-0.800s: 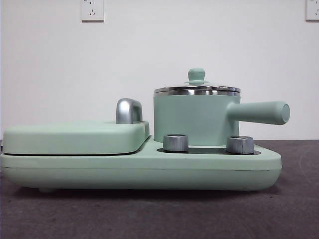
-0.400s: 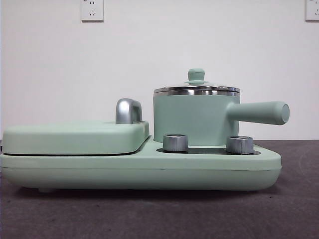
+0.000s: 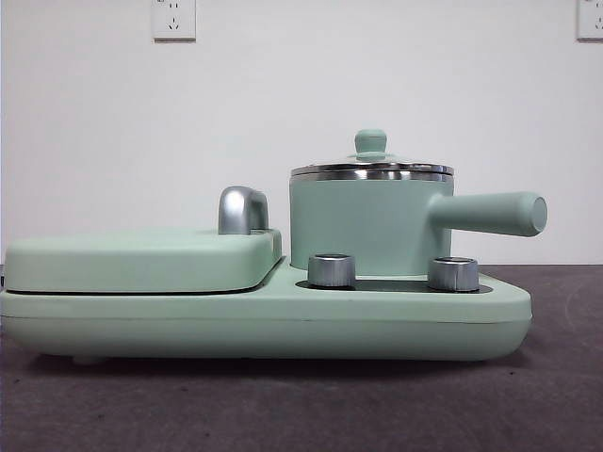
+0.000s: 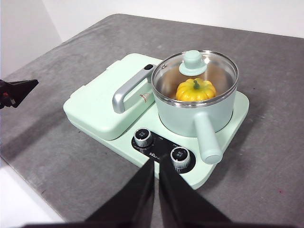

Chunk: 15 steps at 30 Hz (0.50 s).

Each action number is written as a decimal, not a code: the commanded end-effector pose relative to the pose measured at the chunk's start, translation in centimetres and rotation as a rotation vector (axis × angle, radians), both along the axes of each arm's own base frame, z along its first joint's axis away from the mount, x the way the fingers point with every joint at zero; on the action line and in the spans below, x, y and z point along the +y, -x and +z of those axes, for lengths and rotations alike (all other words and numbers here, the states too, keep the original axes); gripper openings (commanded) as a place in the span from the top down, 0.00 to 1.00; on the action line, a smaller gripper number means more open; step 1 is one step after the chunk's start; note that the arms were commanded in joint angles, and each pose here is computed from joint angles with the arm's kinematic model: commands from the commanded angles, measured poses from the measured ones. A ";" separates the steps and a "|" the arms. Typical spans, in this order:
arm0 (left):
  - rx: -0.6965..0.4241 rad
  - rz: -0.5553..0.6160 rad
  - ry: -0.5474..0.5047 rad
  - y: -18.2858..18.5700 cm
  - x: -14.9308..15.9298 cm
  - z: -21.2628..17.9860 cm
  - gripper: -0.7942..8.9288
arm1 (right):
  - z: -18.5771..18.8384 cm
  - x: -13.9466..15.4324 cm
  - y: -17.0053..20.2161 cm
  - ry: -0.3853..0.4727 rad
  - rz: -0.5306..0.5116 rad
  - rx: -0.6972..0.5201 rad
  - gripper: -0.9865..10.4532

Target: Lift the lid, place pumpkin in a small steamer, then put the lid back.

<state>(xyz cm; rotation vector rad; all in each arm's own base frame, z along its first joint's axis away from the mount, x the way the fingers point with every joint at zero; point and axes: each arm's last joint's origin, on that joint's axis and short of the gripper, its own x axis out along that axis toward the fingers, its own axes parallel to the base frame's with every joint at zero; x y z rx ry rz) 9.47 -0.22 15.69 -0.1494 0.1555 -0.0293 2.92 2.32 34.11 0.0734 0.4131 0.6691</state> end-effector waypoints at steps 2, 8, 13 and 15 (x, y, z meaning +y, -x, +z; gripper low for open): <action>0.025 0.005 -0.010 -0.1 0.0 -0.7 0.90 | 0.2 0.1 -0.1 0.002 0.008 -0.016 0.90; 0.024 0.004 -0.003 -0.1 0.0 -0.7 0.90 | 0.2 0.1 -0.1 0.002 0.008 -0.016 0.90; 0.023 0.004 -0.003 -0.1 0.0 -0.7 0.90 | 0.2 0.1 -0.1 0.002 0.008 -0.016 0.90; 0.024 0.004 -0.003 -0.1 0.0 -0.7 0.90 | 0.2 0.1 -0.1 0.002 0.008 -0.016 0.90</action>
